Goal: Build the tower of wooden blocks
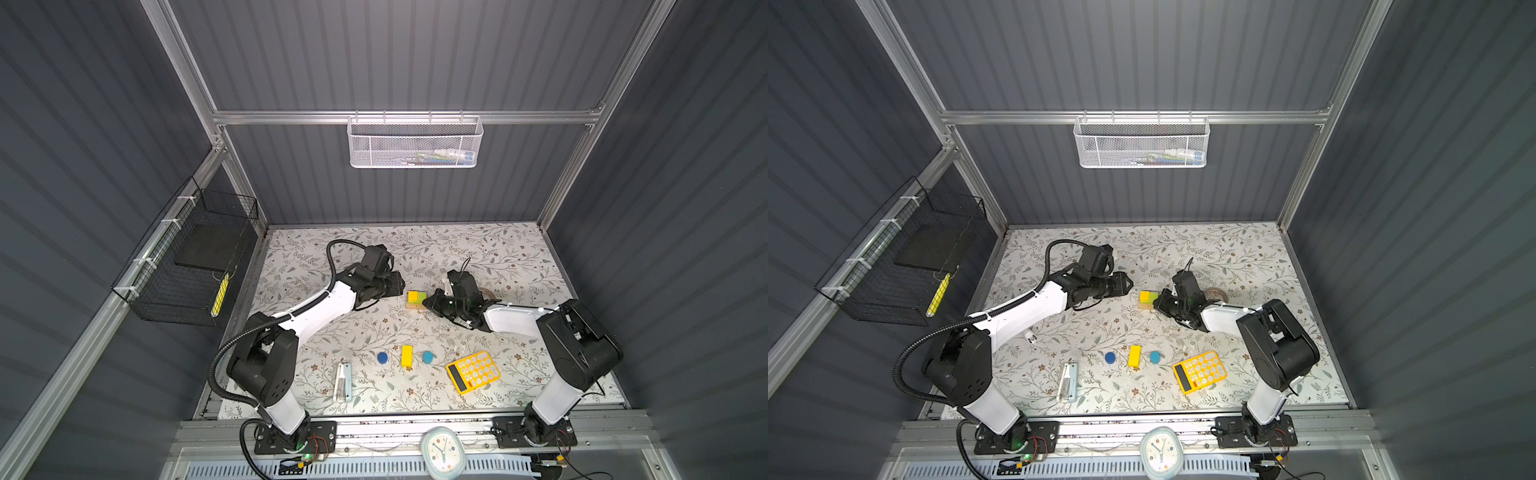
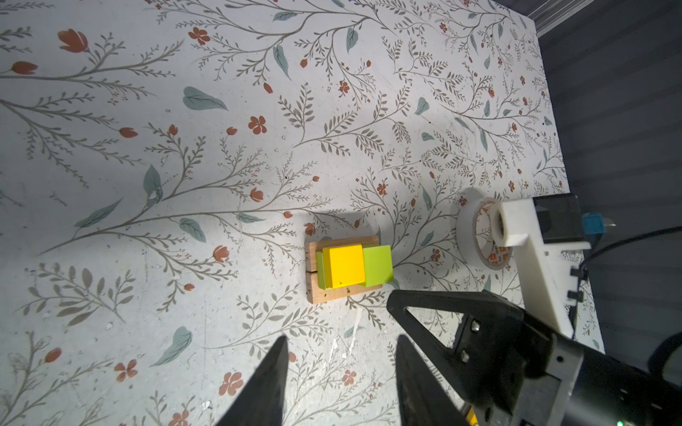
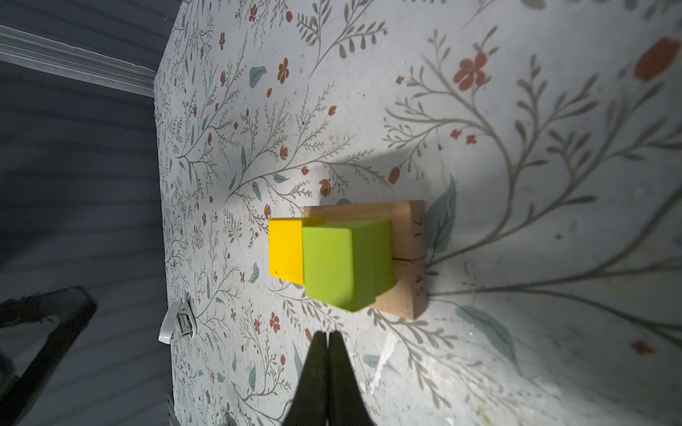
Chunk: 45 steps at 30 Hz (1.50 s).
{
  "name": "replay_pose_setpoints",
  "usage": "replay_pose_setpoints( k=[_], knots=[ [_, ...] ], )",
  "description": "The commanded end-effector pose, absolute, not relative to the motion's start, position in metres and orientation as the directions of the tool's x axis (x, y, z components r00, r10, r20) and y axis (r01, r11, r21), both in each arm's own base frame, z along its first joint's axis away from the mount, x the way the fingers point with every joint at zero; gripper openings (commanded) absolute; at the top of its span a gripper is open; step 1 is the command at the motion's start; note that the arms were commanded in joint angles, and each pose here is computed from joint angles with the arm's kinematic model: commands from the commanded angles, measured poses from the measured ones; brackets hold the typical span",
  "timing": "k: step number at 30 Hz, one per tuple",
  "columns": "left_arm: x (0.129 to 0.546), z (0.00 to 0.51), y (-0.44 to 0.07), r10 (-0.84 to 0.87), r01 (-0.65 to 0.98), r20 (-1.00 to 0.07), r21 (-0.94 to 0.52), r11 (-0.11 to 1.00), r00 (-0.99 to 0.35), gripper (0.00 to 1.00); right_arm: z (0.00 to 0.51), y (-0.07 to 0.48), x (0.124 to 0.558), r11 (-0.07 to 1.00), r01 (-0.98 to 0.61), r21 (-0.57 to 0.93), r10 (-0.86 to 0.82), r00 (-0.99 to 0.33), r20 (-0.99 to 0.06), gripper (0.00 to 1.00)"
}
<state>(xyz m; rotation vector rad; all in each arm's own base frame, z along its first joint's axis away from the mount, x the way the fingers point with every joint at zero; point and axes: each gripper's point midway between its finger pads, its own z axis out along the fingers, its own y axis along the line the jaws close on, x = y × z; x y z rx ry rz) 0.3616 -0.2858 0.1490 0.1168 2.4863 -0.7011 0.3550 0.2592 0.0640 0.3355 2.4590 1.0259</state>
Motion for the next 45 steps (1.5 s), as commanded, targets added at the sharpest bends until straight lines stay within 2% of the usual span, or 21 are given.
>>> replay_pose_setpoints(
  k=[1, 45],
  knots=[
    [0.359, 0.142, -0.286, -0.035, 0.237, -0.526, -0.44, 0.866, -0.85, 0.47, 0.067, 0.262, 0.362, 0.691, 0.049, 0.721, 0.396, -0.861, -0.321, 0.0],
    [0.36, 0.143, -0.286, -0.037, 0.236, -0.528, -0.44, 0.866, -0.849, 0.47, 0.056, 0.265, 0.361, 0.728, 0.064, 0.683, 0.377, -0.868, -0.321, 0.0]
  ],
)
